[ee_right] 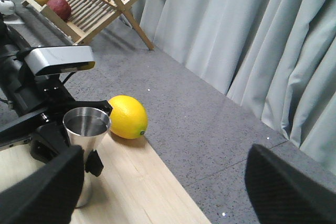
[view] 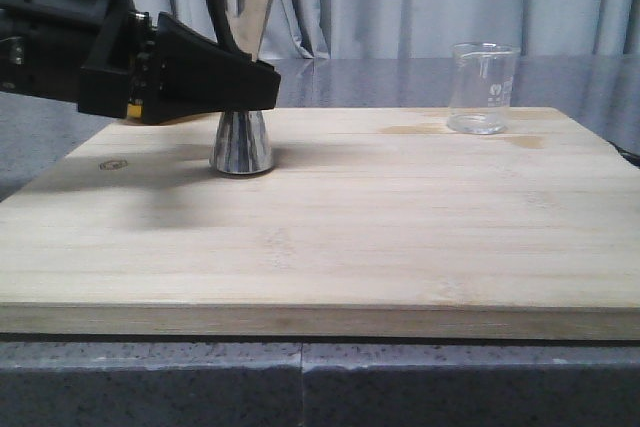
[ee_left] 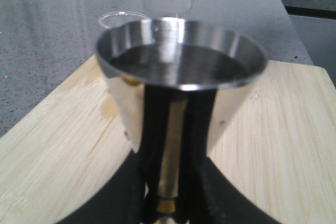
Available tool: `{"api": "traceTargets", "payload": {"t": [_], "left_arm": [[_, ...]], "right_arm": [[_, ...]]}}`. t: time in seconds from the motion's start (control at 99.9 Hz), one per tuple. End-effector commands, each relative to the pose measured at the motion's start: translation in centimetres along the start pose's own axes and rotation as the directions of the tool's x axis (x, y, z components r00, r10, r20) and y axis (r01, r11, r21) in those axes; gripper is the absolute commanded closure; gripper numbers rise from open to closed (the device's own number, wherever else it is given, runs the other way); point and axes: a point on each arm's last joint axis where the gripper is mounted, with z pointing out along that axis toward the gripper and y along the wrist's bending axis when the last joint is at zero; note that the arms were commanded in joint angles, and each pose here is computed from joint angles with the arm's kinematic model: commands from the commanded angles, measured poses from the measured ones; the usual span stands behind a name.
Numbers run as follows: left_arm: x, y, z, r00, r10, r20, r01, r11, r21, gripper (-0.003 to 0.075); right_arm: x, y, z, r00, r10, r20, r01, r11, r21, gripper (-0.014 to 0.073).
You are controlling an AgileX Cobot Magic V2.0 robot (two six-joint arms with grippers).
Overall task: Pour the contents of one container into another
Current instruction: 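Set the jigger's base down on the board with the left gripper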
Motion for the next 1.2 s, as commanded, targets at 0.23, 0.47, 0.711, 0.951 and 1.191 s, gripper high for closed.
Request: {"api": "traceTargets", "payload": {"t": [0.23,0.47,0.711,0.951,1.191], "left_arm": [[-2.61,-0.66,-0.28,0.99,0.032,0.141,-0.038,0.998,0.043,0.0738],[-2.61,-0.66,-0.28,0.989,0.036,0.141,-0.043,0.998,0.043,0.0739],[-2.61,-0.66,-0.28,0.989,0.039,0.141,-0.045,0.998,0.042,0.0738],[-2.6,-0.62,-0.32,0.989,0.045,0.141,-0.051,0.998,0.039,0.0739],[-2.05,-0.92,-0.37,0.989,0.052,0.138,-0.057,0.998,0.034,0.0739]], "right_arm": [[-1.28,-0.28,-0.31,0.998,-0.004,0.057,0.003,1.0,0.026,0.0053],[-1.28,-0.28,-0.31,0.998,-0.004,0.057,0.003,1.0,0.026,0.0053],[-1.27,-0.29,-0.31,0.998,-0.004,0.056,0.003,1.0,0.028,0.0053],[-1.26,-0.31,-0.31,0.998,-0.004,0.055,0.003,1.0,0.03,0.0053],[-1.26,-0.31,-0.31,0.998,-0.004,0.055,0.003,1.0,0.03,0.0053]]}}
